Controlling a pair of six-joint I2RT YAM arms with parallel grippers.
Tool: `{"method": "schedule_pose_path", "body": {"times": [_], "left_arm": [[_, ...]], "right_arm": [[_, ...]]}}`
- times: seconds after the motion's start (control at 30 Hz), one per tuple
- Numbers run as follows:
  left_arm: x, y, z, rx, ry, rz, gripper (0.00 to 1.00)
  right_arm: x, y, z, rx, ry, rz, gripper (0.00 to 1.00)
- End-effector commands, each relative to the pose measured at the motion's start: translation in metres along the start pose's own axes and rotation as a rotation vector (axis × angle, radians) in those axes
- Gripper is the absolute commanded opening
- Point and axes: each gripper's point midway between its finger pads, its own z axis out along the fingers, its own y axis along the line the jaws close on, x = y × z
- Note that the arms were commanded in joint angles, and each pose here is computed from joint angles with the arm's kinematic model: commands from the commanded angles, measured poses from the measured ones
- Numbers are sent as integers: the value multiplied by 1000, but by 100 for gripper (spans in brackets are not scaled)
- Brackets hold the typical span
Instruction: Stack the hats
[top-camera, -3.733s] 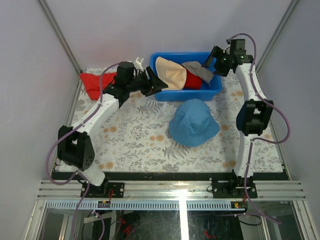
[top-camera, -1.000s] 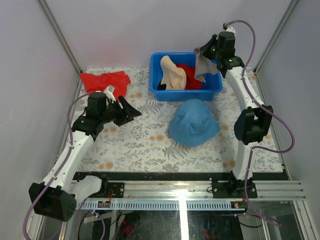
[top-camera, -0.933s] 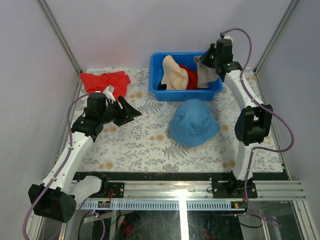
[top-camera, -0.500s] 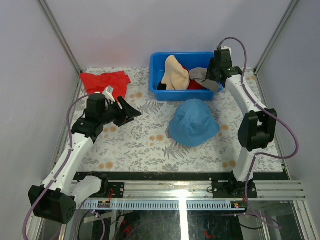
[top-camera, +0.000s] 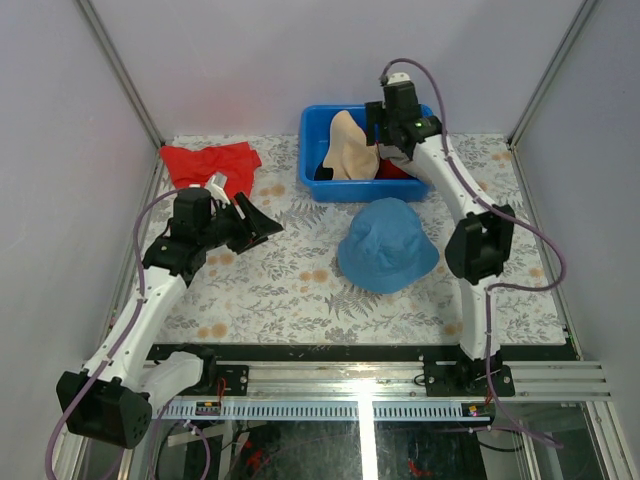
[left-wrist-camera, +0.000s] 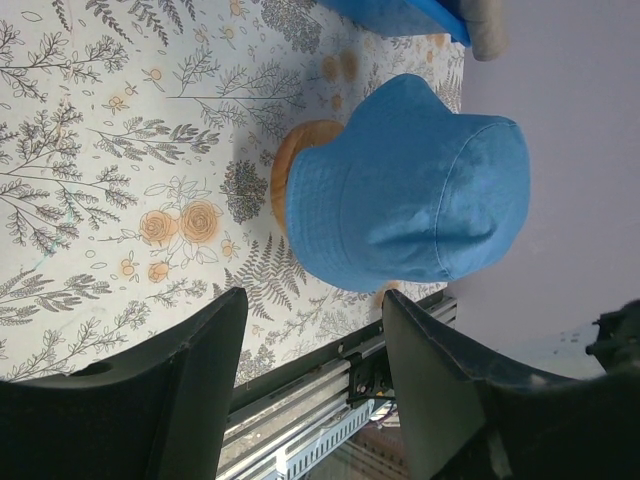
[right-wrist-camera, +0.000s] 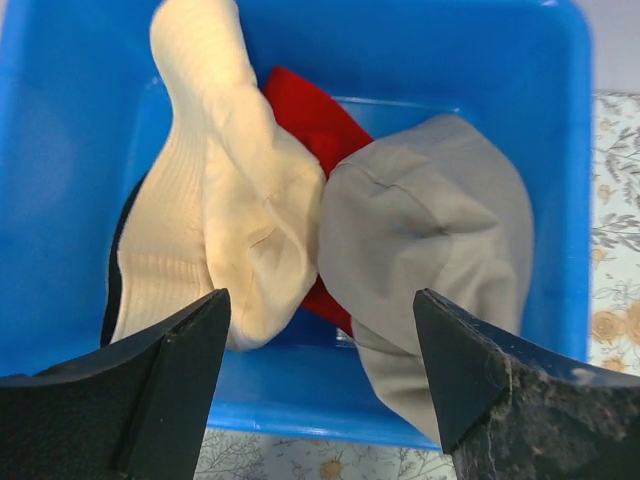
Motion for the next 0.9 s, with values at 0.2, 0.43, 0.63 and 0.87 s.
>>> {"method": "schedule_pose_path", "body": {"times": [0.2,0.43,0.63,0.87], "left_arm": [[-1,5,-5,-19,-20,45,56],[0,10,-3,-34,-11,47,56],[0,10,-1,-35,-3,50,57],[-4,6,-1,-25,-4,56,57]], "right_arm": [[28,-38,34,298,95,-136,81],[41,-55,45,410,109,-176,79],[50,-56,55,433,123,-181,40],[24,-55,31,407,81,-152,0]]}}
